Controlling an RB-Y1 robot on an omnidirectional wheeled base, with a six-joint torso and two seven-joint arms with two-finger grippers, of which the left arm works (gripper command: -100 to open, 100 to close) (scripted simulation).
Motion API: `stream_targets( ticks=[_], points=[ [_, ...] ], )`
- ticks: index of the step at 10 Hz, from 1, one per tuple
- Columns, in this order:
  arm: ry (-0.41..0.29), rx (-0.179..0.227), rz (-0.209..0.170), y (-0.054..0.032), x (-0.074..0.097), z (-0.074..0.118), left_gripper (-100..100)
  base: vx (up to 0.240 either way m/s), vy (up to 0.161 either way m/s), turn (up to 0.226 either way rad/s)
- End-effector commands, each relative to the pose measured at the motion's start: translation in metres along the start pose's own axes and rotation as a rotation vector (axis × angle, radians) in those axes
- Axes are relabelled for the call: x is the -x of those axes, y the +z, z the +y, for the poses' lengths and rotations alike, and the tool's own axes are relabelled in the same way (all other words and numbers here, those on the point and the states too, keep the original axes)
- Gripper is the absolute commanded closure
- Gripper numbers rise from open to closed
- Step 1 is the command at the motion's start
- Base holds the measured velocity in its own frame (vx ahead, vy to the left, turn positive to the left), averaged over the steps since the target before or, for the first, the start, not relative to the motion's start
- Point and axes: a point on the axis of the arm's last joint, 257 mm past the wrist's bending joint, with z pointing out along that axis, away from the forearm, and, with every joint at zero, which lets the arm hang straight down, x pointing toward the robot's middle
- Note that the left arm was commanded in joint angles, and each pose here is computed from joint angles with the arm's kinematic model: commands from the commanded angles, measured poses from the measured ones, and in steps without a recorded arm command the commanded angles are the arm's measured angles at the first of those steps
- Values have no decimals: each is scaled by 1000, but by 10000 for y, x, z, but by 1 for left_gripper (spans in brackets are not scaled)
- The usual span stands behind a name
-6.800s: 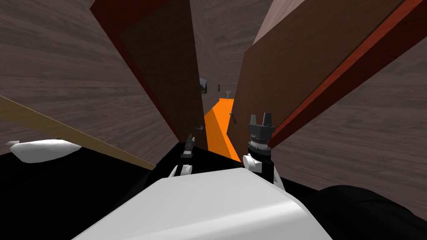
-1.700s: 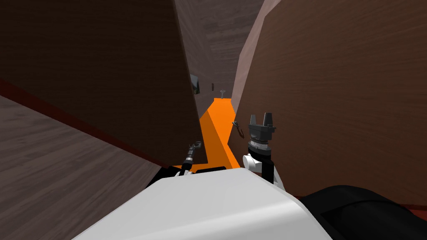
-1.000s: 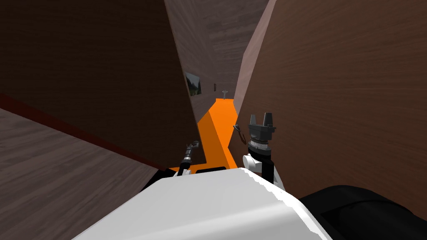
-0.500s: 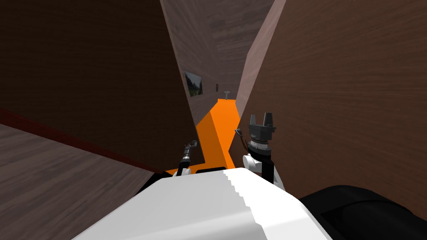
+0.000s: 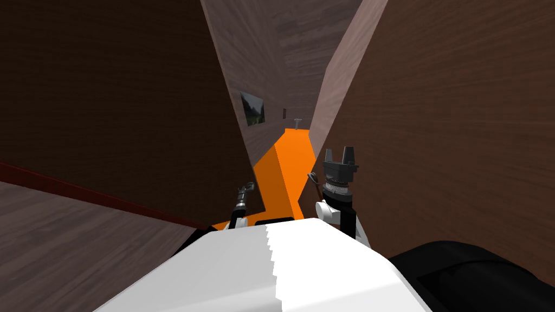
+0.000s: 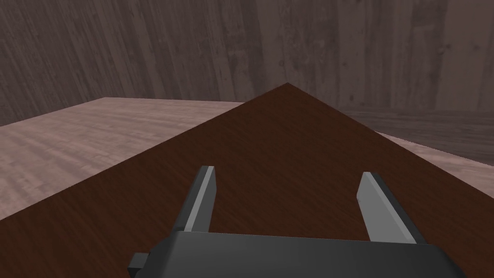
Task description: Push the door open
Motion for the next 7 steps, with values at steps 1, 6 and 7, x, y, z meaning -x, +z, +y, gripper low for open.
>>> stream_targets(
  ticks=[1,6,7],
  points=[
    [16,-4,-17,12,128,-15,100,147,8,51],
    [55,-15,-85,36,524,-72,100,237,-8,62],
    [59,-17,-98,37,588,-81,100,253,1,72]
  ],
)
